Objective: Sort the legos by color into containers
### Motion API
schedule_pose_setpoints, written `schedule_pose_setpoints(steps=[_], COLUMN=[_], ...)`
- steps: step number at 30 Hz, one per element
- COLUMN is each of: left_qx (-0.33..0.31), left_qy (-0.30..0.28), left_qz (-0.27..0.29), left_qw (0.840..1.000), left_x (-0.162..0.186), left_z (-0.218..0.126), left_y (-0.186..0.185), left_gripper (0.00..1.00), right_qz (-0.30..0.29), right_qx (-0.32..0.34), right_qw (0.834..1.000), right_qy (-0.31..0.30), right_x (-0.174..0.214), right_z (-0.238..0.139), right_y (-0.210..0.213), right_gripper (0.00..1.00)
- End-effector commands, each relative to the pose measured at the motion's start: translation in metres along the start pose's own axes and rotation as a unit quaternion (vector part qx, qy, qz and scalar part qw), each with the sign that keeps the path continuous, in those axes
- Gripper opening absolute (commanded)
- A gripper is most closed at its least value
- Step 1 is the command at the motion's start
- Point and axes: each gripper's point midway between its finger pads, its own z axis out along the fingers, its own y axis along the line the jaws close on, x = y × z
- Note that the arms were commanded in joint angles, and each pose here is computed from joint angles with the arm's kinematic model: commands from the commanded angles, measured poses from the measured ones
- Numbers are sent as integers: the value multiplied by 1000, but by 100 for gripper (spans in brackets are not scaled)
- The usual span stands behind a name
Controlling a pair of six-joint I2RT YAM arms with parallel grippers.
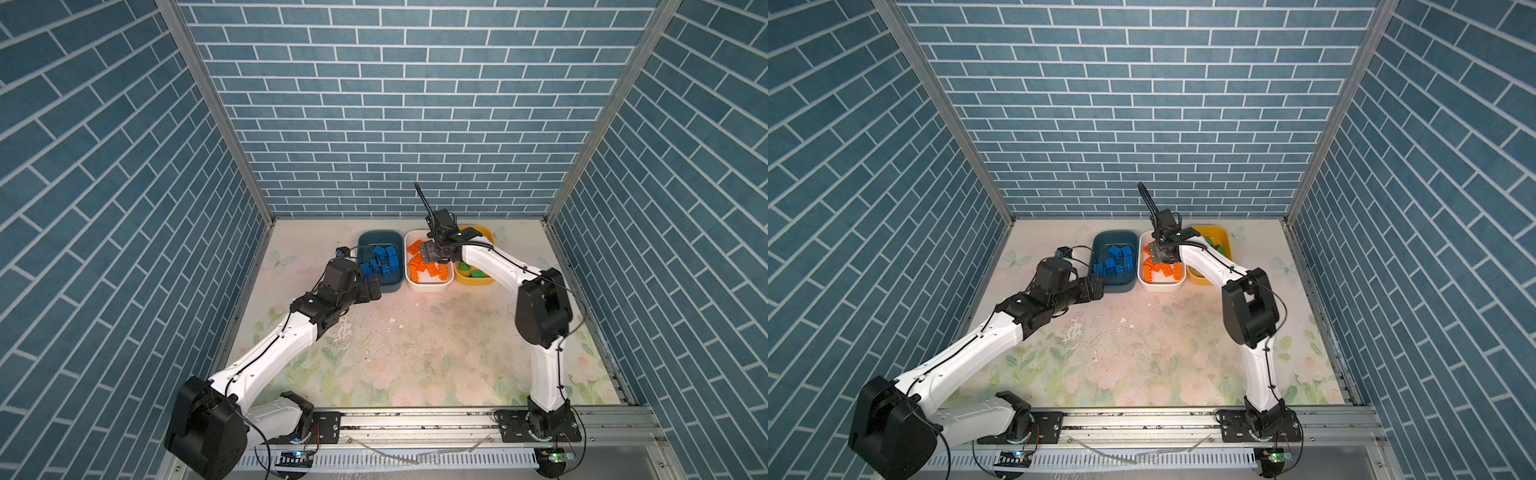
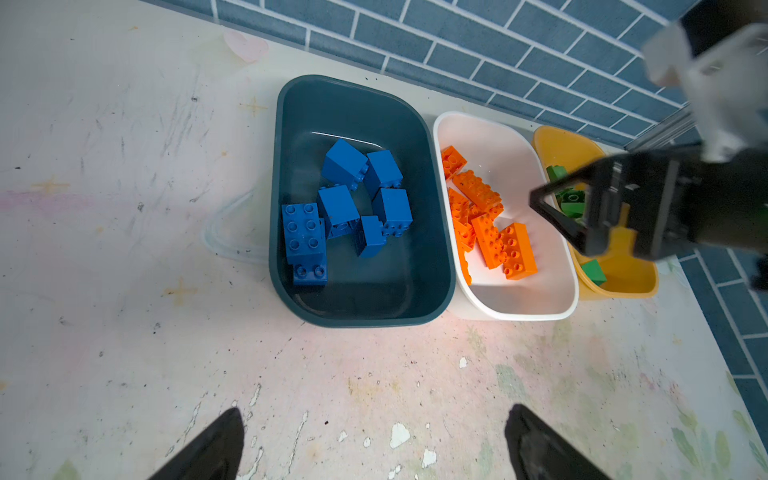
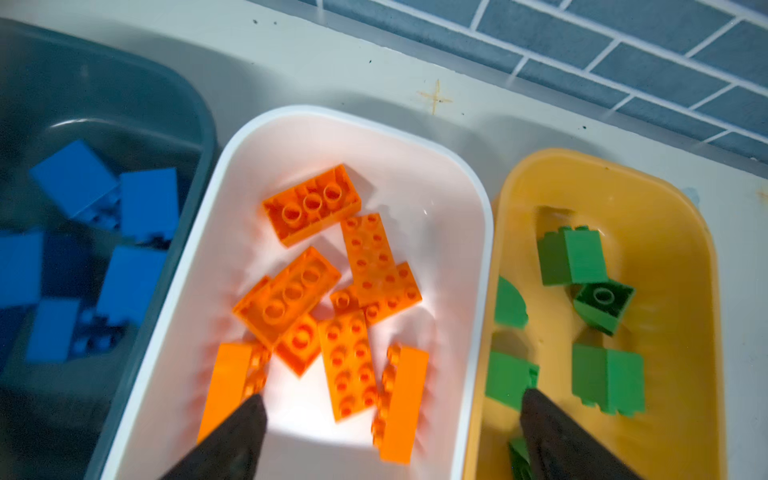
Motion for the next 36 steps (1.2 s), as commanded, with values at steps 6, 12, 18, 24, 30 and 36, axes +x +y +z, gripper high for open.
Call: schedule_pose_setpoints(steps=[6,12,18,24,30,36], left_qx=[-67,-181,-324,-404,-379,-346], left_qy=[-33,-61,-102,-106,-114,-136], left_qz=[-12,19,58,77,50,51], left_qw=[997,981,939,905,917,927], left_x=[-22,-36,-46,-36,-31,-32], left_z=[-4,-5,-26,-28,-14,5], left_y=[38,92,148,192,220,230], left_gripper=[99,99,99,99,99,99], right_qz=[37,75,158,190,164,141], right_qx=[23,143,255,278,168,112], right_qw=[986,967,940,930,951,954], right_qy=[-160,-197,-162,-145,-202,-242], right_x=[20,72,137,167,163,169], right_z=[-87,-107,-95,-65,-36,-24], right_y=[-45,-120,-213,-261,-247,-230], right_gripper=[99,99,99,98,99,99])
